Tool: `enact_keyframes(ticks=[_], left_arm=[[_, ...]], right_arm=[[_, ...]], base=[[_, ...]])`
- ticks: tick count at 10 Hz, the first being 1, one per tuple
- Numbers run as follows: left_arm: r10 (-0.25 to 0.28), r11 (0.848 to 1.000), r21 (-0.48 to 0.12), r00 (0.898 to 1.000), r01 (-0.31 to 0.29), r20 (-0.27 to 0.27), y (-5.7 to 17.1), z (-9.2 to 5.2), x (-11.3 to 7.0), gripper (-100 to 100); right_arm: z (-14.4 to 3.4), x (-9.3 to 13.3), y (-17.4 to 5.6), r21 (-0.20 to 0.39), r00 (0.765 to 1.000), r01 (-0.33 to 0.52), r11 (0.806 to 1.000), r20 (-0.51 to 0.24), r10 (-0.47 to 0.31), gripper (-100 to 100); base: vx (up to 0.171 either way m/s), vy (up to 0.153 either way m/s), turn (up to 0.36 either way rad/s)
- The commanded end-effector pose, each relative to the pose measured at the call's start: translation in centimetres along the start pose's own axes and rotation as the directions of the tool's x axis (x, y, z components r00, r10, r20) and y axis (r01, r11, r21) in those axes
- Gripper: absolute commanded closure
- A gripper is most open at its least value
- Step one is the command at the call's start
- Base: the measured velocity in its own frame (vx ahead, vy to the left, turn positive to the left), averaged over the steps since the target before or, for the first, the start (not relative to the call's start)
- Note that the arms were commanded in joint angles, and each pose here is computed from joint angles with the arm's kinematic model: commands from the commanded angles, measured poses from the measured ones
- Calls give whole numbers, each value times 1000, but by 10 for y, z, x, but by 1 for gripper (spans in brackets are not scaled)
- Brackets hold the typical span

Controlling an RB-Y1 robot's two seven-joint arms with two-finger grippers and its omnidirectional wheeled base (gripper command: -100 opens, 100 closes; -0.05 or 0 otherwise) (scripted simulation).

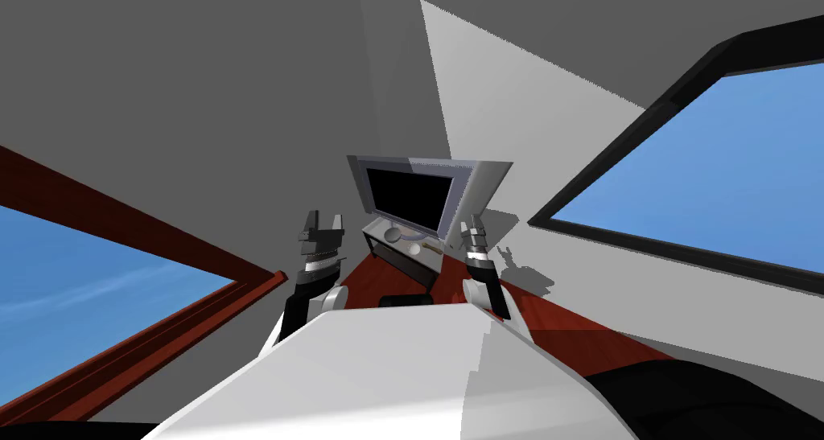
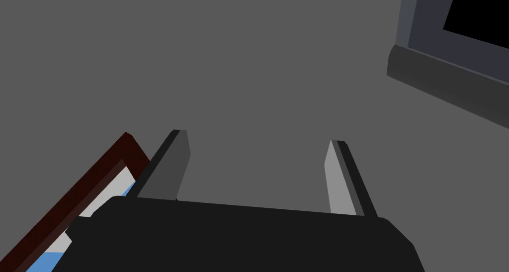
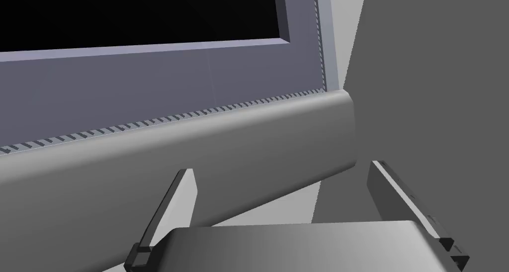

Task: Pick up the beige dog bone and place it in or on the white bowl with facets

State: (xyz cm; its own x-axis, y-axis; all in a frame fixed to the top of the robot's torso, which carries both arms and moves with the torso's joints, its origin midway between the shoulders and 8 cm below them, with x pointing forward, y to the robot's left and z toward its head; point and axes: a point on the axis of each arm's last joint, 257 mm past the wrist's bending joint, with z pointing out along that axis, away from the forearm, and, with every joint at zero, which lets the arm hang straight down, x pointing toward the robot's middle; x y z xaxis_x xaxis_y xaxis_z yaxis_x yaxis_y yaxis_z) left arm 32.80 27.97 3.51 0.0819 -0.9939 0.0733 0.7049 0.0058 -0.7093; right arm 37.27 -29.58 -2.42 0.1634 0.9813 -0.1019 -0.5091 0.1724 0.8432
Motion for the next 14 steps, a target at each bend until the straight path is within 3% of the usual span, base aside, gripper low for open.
enact_keyframes(ticks=[1, 5, 8, 10, 13, 14], left_arm=[[0, 1000, 0, 1000, 0, 0, 0, 0, 0, 0], [0, 1000, 0, 1000, 0, 0, 0, 0, 0, 0], [-1, 1000, 0, 1000, 1, 0, 0, 0, 0, 0], [-1, 1000, 0, 1000, 1, 0, 0, 0, 0, 0], [-1, 1000, 0, 1000, 1, 0, 0, 0, 0, 0], [-1, 1000, 0, 1000, 1, 0, 0, 0, 0, 0]], right_arm=[[-2, 9, -2, 4, 999, 18, 1000, -40, -18, -100], [-16, 32, -21, 43, 990, 64, 997, -127, -58, -100], [-37, 54, -51, 107, 970, 129, 986, -220, -103, -100], [-59, 69, -79, 162, 943, 195, 967, -302, -139, -100], [-107, 86, -129, 246, 874, 324, 913, -448, -190, -100], [-109, 85, -133, 249, 869, 332, 910, -456, -192, -100]], base=[[-63, 106, -69], [-133, 189, -83], [-141, 246, -49], [-137, 214, -8], [-124, 243, 63], [-57, 122, 36]])
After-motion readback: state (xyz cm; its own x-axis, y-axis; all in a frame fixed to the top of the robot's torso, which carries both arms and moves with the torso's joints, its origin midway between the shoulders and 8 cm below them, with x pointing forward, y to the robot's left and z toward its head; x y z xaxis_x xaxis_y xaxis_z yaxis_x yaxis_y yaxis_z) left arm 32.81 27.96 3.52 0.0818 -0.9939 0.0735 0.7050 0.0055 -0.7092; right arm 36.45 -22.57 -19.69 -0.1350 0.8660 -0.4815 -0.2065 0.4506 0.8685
